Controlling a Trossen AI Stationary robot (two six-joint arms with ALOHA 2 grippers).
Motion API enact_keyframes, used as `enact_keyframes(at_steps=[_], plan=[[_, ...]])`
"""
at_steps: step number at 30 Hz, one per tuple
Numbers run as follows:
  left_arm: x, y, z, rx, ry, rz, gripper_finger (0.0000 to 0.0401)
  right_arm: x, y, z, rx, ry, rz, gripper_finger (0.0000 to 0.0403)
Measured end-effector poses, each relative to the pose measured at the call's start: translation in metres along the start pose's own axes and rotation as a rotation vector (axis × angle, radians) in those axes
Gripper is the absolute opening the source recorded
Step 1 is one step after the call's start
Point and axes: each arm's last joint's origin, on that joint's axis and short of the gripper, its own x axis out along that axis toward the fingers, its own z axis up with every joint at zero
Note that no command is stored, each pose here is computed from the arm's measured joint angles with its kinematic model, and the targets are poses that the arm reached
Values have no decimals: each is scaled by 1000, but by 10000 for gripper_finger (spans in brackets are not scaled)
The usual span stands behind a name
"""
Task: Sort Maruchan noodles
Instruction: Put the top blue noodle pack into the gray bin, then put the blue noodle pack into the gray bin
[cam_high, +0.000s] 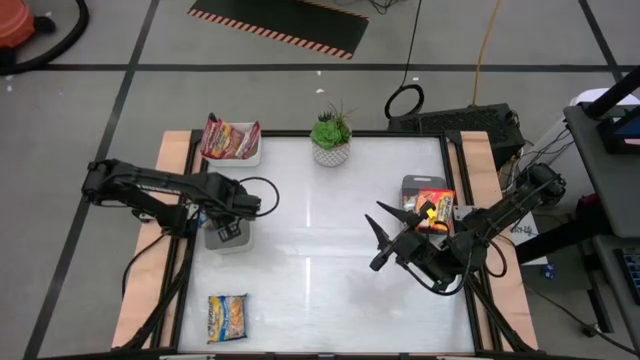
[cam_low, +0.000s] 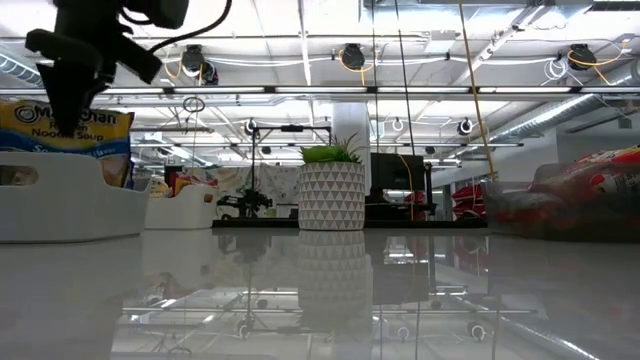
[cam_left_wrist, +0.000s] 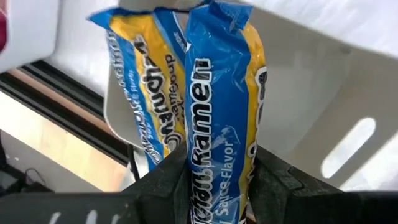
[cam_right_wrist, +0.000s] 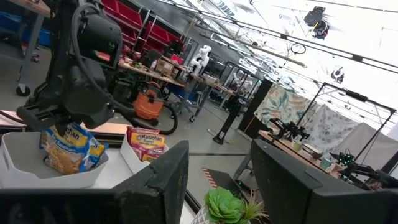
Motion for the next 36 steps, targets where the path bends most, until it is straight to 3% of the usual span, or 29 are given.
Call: enact_keyframes(at_steps=[7,15,22,27,36], plan=[[18,-1,-3,2,46,26,128,0,0,0,0,0,0,167],[20,0,-1,13,0,75,195,0,0,0,0,0,0,167],[19,1,-2,38,8,84,211,0,0,0,0,0,0,167],[5,5,-4,24,4,125,213,0,0,0,0,0,0,167],[-43,-4,-11,48,-196,12,214,0,0,0,-1,0,0,167]])
